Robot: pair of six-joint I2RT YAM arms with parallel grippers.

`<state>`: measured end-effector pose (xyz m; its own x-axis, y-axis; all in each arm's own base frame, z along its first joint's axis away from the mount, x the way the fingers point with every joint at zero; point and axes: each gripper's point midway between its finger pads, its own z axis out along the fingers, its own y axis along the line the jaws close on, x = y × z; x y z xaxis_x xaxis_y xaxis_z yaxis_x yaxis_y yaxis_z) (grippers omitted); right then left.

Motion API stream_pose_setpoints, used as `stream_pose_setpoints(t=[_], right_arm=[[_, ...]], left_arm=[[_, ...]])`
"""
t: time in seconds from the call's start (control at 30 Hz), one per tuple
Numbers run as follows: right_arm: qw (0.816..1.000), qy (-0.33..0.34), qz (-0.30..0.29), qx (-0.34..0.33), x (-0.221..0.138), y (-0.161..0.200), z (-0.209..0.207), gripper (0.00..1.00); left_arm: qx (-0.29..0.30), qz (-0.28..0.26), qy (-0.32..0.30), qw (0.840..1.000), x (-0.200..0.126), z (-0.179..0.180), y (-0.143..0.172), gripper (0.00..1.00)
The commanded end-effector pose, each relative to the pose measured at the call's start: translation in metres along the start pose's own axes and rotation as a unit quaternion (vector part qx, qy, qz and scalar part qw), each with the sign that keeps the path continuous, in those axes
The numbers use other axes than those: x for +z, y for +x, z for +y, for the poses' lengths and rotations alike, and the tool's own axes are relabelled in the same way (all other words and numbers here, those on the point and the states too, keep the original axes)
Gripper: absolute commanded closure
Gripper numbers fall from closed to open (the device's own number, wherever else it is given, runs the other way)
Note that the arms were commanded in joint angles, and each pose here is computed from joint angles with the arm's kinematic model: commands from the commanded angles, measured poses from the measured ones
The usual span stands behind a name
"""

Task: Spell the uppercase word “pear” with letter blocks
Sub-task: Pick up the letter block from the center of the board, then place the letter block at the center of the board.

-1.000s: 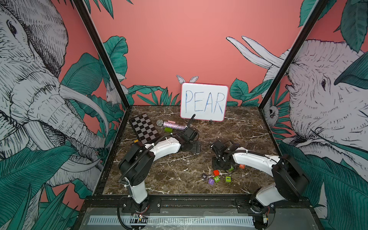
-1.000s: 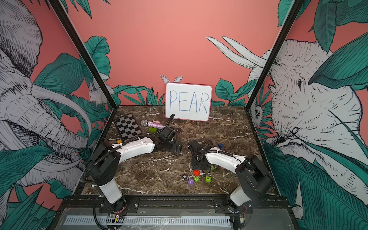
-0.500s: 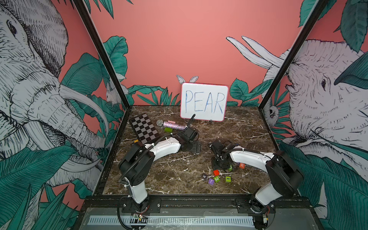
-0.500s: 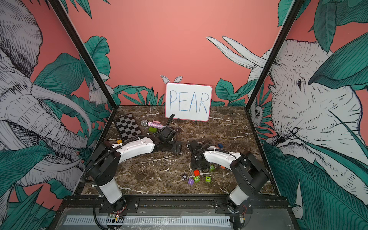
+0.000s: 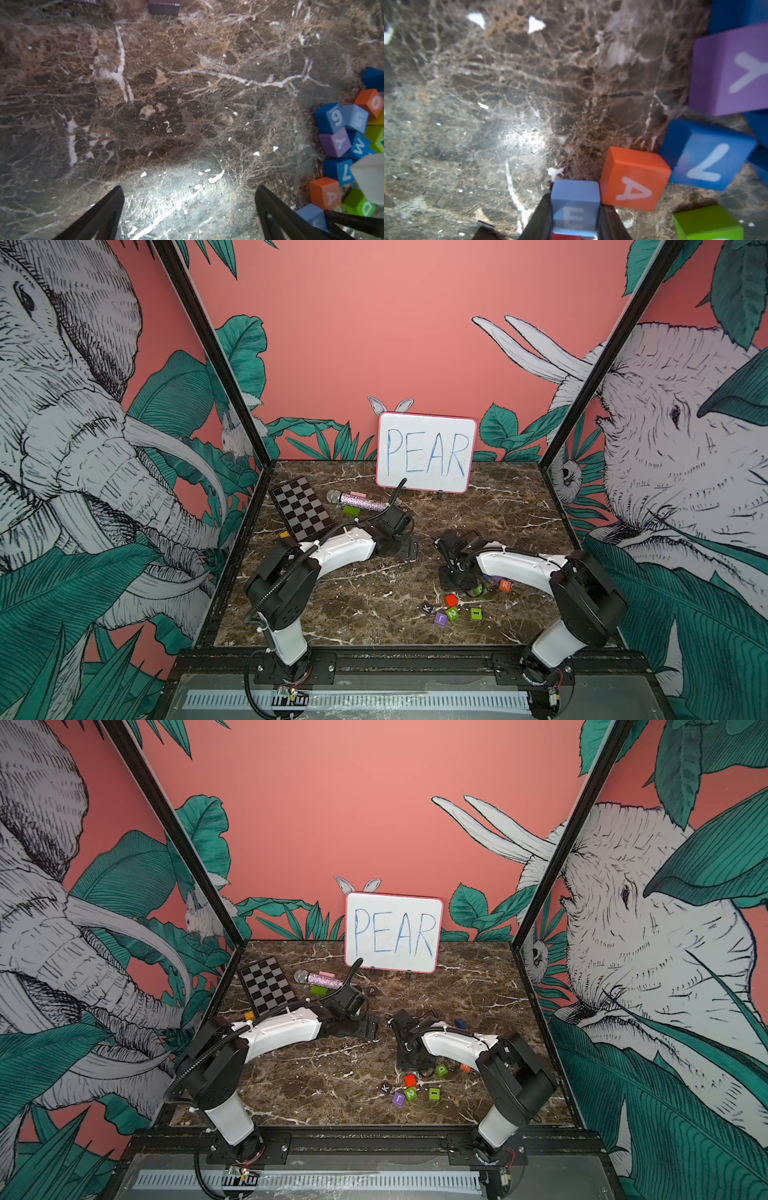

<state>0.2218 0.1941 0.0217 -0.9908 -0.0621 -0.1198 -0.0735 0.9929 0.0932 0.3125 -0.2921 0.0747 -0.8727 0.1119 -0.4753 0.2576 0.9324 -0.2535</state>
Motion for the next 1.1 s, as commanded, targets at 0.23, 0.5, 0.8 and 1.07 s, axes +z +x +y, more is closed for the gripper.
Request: stream_pose_setpoints(t=[0.23, 0.5, 0.8, 1.07], right_arm=[[0.999, -0.015, -0.045, -0.003, -0.021, -0.061, 0.029, 0.69], [0.996, -0.023, -0.085, -0.001, -0.02, -0.139, 0.044, 0.7], [0.991, -0.003, -0.135, 0.012, -0.013, -0.209, 0.044, 0.71], [0.989, -0.014, -0.147, 0.022, -0.001, -0.248, 0.048, 0.7]], left_arm=[[-0.016, -0.043, 0.018, 0.999, -0.025, 0.008, -0.032, 0.01], [-0.045, -0.06, 0.037, 0.996, -0.024, 0.025, -0.061, 0.01], [-0.053, -0.09, 0.064, 0.992, -0.016, 0.031, -0.109, 0.01], [-0.044, -0.111, 0.057, 0.991, -0.013, 0.032, -0.147, 0.01]])
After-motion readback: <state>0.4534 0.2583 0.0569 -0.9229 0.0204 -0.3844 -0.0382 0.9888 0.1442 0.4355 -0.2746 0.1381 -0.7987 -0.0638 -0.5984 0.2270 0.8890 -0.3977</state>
